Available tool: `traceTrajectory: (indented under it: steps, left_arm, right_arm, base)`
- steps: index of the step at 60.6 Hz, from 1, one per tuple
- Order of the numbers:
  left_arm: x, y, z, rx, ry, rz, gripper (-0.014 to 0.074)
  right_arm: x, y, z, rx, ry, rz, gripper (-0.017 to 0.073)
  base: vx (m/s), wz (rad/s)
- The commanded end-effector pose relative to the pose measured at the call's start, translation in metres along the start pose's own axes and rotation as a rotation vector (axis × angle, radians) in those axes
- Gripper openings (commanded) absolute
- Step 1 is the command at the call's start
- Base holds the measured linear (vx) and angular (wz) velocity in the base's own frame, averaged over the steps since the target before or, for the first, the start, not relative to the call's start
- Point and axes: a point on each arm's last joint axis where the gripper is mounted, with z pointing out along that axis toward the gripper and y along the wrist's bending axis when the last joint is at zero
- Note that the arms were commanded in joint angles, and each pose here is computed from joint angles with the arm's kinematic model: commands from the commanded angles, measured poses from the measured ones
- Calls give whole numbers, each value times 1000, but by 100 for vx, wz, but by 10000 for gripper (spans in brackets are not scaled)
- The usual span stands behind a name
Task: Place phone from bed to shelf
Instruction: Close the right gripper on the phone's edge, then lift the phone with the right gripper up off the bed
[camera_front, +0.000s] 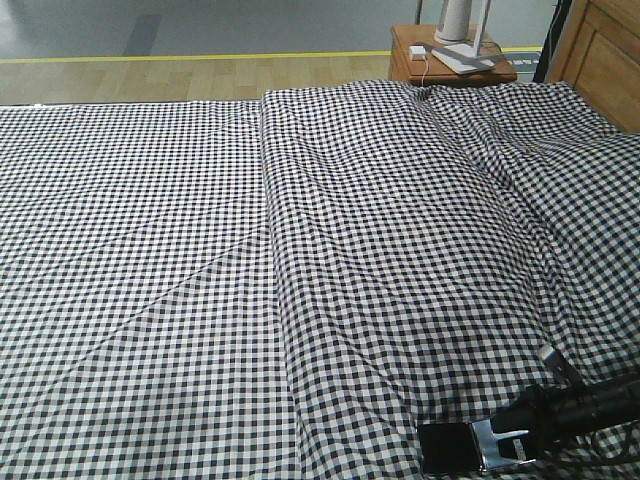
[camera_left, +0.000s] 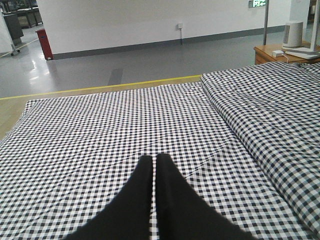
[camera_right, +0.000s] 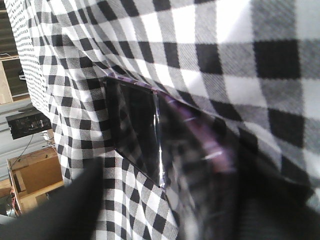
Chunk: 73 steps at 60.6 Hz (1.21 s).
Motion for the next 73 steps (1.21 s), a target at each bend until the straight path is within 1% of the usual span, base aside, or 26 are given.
traceTrajectory:
  steps: [1,7,9,10,22,33,42,52,57,61,65,73]
  left_arm:
    - [-15,2,-3,-13,-105,-15,1]
    - [-15,2,-3,-13,-105,-15,1]
    - [-15,2,-3,-13,-105,-15,1]
    - [-15,2,-3,-13,-105,-15,1]
    - [-15,2,-3,-13,-105,-15,1]
    - [-15,2,-3,-13,-105,-15,1]
    - [-15,2,-3,-13,-105,-15,1]
    - [-15,2,-3,-13,-105,-15,1]
    - [-15,2,-3,-13,-105,-15,1]
    - [-15,2,-3,-13,-105,-15,1]
    - [-15,2,-3,-13,-105,-15,1]
    - [-15,2,-3,-13,-105,-15,1]
  right_arm:
    - [-9,26,-18,-110,-3,-61,225]
    - [-9,26,-18,-110,-3,-73,40]
    - [-9,26,-18,-110,-4,-77,-11]
    - [-9,26,-18,-110,-4,-78,-17]
    - [-11,30,-23,-100,-5,-95,-11]
    - [-17,44,-38,-69,-17,-145,-11]
    - [-15,61,-50,-61,-34,-200,-9]
    - [-8,86,-60,-71,-64,-252,-8]
    - [-5,100,-66,-81,-99,-254,-8]
    - [-3,114,-74,-81,-130,-261,-8]
    - [-1,129,-83,-71,-150,-294,-8]
    - [7,166,-106,-31,-191,-363,-6]
  base:
    - [0,0]
    - [0,0]
    - [0,0]
    - [0,0]
    - [0,0]
    - [0,0]
    - [0,0]
    - [0,0]
    - [0,0]
    - [0,0]
    - [0,0]
    - [0,0]
